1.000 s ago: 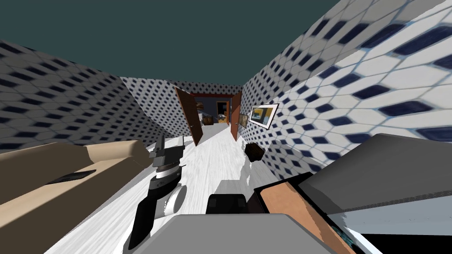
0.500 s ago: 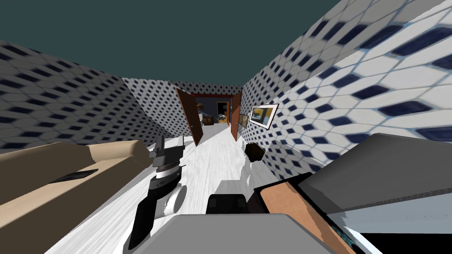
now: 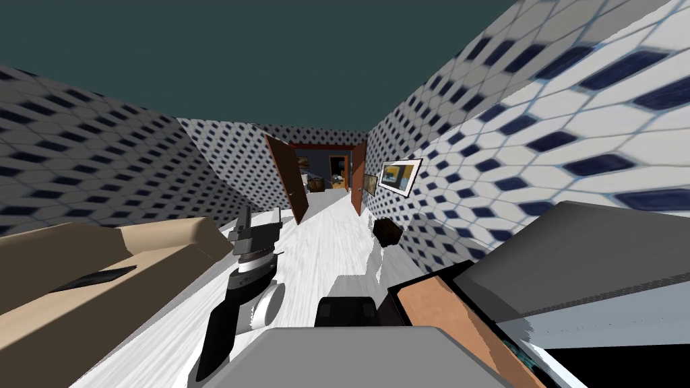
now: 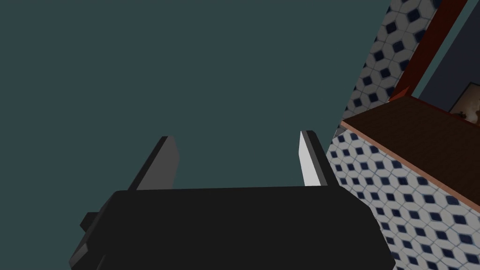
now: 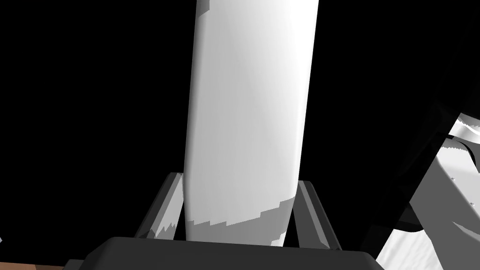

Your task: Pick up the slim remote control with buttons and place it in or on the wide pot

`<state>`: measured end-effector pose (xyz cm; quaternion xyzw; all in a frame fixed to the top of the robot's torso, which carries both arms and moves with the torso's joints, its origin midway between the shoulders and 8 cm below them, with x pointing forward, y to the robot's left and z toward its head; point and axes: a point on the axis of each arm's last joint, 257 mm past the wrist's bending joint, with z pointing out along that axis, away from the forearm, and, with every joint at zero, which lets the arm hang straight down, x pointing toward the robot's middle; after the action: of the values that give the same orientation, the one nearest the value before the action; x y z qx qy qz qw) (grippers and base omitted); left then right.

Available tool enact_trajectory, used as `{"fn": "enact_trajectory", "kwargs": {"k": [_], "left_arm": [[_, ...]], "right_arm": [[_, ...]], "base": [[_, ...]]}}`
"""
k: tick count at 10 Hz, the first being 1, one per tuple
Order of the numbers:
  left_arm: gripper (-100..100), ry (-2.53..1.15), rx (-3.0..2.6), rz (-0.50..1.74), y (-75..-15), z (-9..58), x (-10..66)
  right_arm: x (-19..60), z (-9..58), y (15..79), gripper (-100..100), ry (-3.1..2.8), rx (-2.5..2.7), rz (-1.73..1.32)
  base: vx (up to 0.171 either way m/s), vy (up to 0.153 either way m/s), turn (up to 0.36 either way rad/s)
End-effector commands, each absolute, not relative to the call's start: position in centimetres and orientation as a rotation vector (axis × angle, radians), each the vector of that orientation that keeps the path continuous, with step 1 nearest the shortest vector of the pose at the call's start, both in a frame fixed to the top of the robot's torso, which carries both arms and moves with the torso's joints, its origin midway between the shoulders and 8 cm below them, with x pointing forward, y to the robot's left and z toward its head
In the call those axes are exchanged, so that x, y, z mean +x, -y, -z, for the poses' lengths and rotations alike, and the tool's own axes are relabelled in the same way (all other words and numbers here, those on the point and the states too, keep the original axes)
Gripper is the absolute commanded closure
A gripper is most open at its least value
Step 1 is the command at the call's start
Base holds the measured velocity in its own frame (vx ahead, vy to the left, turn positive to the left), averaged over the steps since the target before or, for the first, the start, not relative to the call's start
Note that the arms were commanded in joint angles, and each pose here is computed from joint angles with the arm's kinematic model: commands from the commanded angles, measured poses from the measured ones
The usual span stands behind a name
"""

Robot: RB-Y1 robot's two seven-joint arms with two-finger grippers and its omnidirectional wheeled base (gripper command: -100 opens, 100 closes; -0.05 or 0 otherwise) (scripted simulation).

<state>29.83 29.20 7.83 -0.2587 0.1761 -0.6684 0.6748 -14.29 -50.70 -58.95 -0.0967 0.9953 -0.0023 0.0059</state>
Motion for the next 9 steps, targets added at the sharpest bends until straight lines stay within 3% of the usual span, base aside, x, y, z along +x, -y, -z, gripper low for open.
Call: {"fn": "enact_trajectory", "kwargs": {"k": [1, 2, 3, 4, 9], "left_arm": [[0, -0.396, -0.582, 1.504, -29.2, -7.8, 29.8], [0, -0.396, -0.582, 1.504, -29.2, -7.8, 29.8], [0, -0.396, -0.582, 1.504, -29.2, -7.8, 29.8], [0, -0.396, -0.582, 1.504, -29.2, -7.8, 29.8], [0, -0.396, -0.582, 1.504, -29.2, -7.8, 29.8]], "right_arm": [[-14.6, 58.0, 51.6, 100, -3.119, -0.312, 0.003], [-14.5, 58.3, 51.2, 100, -3.118, -0.311, 0.005], [-14.6, 58.2, 51.3, 0, -3.119, -0.308, 0.004], [-17.8, 56.0, 54.4, 100, -3.179, -0.324, 0.058], [-20.4, 53.6, 57.3, 100, -3.229, -0.347, 0.097]], "base": [[0.046, 0.054, -0.054], [0.019, 0.025, -0.011], [0.003, 0.005, 0.000], [0.011, 0.095, -0.020], [-0.014, 0.082, -0.018]]}}
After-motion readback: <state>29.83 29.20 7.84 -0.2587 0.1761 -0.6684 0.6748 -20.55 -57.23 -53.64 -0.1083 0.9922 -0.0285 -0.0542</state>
